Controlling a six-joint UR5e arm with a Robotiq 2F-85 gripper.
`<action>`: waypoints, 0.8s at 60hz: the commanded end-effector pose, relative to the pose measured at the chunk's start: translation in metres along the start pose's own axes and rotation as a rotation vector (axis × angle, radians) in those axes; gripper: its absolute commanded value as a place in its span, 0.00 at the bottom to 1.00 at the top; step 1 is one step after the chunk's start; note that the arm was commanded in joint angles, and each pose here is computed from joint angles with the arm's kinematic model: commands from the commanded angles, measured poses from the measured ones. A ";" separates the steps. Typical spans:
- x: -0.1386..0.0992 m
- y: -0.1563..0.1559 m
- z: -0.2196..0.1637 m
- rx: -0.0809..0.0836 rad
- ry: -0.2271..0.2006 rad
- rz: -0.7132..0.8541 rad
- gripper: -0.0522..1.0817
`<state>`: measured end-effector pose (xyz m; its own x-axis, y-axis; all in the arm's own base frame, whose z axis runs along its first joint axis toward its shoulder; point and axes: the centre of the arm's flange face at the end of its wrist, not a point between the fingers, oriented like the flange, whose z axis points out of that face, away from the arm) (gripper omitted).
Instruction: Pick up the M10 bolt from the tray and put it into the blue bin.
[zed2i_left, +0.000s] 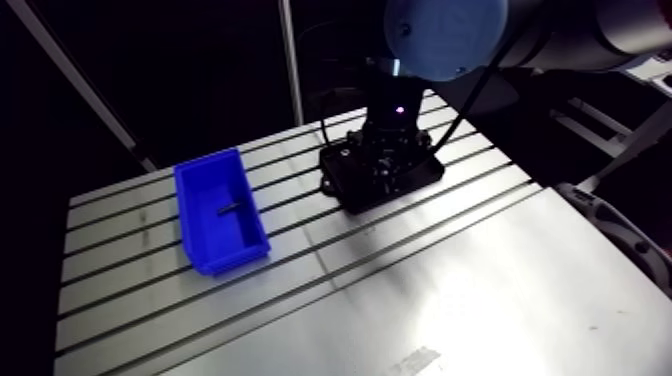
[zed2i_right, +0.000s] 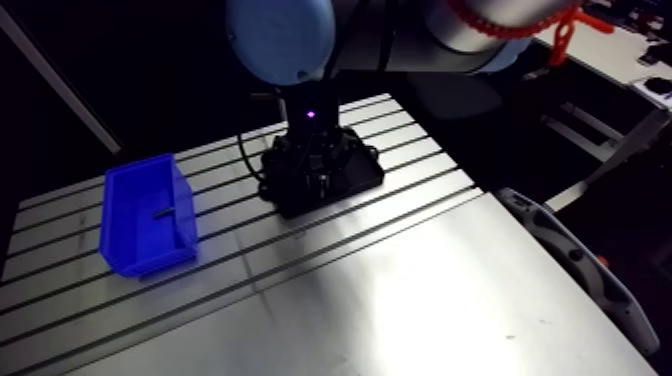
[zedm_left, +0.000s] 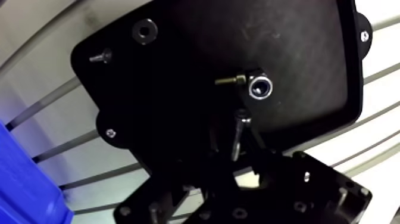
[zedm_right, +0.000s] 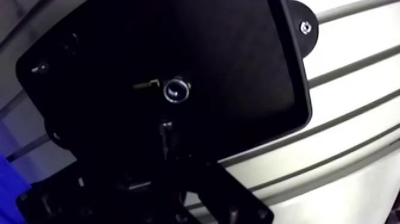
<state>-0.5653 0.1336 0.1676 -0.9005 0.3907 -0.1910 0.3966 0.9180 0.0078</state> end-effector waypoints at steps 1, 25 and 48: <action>0.001 0.000 0.002 0.000 -0.004 0.000 0.62; 0.002 0.000 0.007 0.001 -0.013 0.000 0.66; 0.004 0.000 0.007 0.001 -0.010 0.000 0.81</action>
<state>-0.5667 0.1342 0.1613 -0.8987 0.3900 -0.2005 0.3967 0.9179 0.0073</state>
